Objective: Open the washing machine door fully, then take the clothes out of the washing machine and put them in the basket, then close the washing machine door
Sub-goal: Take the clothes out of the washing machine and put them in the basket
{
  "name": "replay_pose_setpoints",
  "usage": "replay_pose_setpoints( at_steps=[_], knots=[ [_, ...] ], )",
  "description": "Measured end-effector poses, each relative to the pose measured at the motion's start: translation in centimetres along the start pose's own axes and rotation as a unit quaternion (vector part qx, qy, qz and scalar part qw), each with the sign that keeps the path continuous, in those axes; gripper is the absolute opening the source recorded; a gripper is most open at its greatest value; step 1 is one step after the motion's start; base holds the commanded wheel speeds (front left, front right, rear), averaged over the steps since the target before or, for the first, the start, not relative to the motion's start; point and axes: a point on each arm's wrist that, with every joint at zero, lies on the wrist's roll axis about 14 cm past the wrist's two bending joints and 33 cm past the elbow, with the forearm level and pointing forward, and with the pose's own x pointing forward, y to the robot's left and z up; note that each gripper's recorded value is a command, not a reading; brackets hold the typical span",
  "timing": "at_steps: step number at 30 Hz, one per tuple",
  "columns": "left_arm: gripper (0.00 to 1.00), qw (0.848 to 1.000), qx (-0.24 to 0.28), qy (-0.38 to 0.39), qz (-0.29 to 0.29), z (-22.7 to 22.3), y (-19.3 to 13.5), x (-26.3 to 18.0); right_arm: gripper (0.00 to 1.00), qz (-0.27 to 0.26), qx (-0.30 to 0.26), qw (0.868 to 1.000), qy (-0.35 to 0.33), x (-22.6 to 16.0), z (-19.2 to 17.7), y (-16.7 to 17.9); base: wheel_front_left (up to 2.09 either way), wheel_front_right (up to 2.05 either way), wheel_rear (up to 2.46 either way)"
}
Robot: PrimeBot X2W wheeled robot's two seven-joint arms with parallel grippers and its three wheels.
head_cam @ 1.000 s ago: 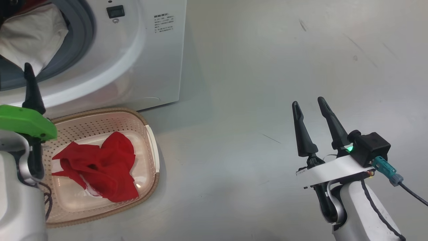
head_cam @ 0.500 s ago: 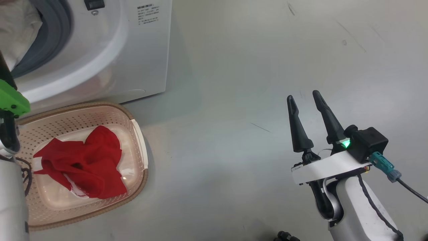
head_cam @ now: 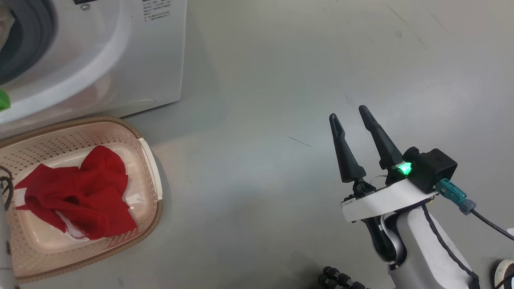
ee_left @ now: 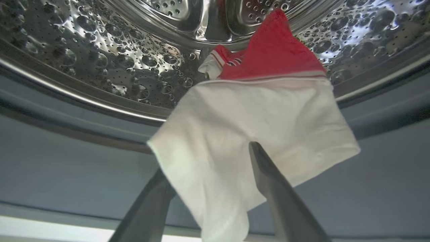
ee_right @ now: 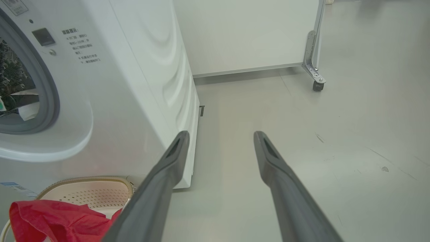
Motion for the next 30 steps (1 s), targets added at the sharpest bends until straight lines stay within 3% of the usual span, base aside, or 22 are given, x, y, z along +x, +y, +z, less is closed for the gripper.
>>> replay_pose_setpoints(
  at_steps=[16,17,18,19,30],
  knots=[
    [1.00,0.999,0.037,0.015,-0.026,0.3,-2.6,3.7,1.00,-0.007,-0.012,1.000,0.011,0.9,-0.7,-0.6,0.00,0.00,0.00],
    [0.84,0.999,0.037,0.016,-0.026,0.3,-2.7,3.8,1.00,-0.007,-0.012,1.000,0.012,0.9,-0.7,-0.6,0.00,0.00,0.00],
    [0.46,0.999,0.036,0.017,-0.026,0.4,-2.7,3.9,1.00,-0.007,-0.013,1.000,0.012,0.9,-0.8,-0.6,0.00,0.00,0.00],
    [0.00,0.999,0.036,0.017,-0.025,0.4,-2.7,4.0,1.00,-0.007,-0.014,1.000,0.013,0.9,-0.8,-0.6,0.00,0.00,0.00],
    [0.00,0.999,0.038,0.003,-0.031,0.8,-2.9,3.8,1.00,-0.006,-0.016,1.000,0.008,1.2,-0.6,-0.5,0.00,0.00,0.00]
  ],
)
